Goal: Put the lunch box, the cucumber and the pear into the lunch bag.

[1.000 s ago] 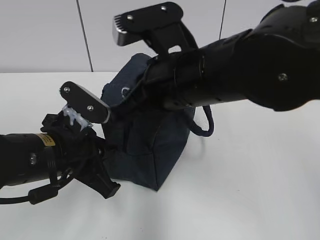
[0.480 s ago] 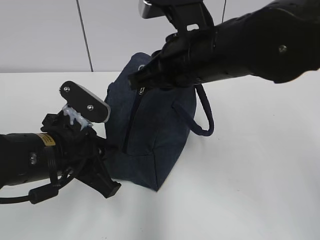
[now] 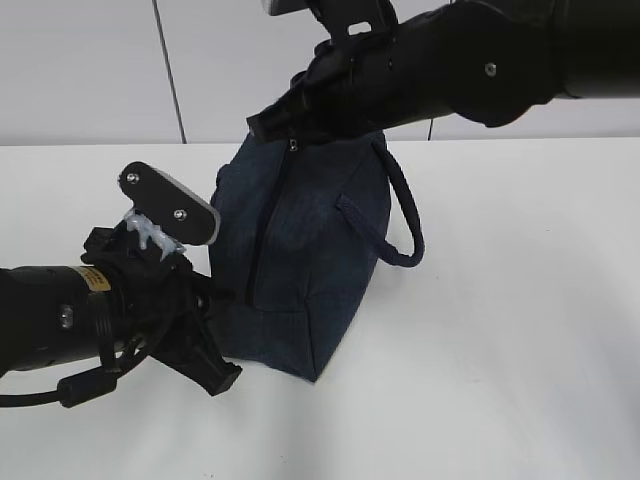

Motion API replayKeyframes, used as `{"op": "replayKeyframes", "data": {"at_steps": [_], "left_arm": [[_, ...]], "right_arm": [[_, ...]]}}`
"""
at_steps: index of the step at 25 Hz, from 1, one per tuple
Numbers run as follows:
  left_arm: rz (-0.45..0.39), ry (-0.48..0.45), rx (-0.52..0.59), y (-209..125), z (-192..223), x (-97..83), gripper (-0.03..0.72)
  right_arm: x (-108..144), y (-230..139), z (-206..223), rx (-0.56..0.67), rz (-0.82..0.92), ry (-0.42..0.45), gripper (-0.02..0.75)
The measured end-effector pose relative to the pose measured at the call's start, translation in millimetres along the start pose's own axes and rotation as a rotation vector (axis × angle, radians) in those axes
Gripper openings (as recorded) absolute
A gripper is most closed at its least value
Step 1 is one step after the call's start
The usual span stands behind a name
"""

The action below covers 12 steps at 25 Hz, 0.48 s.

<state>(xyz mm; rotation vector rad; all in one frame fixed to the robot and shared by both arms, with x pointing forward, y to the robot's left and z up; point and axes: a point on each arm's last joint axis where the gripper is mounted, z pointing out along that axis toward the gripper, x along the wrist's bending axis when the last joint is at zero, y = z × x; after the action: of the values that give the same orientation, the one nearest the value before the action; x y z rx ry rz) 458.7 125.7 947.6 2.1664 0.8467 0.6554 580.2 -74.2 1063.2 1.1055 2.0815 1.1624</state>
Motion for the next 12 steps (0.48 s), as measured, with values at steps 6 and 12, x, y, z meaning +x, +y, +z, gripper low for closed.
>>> {"op": "replayKeyframes", "data": {"at_steps": [6, 12], "left_arm": [[0.0, -0.004, 0.006, -0.5, 0.0, -0.4, 0.017], [0.0, -0.007, 0.009, -0.8, 0.0, -0.6, 0.017]], "right_arm": [[-20.3, 0.3, 15.3, 0.006, -0.001, -0.046, 0.0], [-37.5, 8.7, 31.3, -0.005, 0.014, -0.082, 0.0]]}}
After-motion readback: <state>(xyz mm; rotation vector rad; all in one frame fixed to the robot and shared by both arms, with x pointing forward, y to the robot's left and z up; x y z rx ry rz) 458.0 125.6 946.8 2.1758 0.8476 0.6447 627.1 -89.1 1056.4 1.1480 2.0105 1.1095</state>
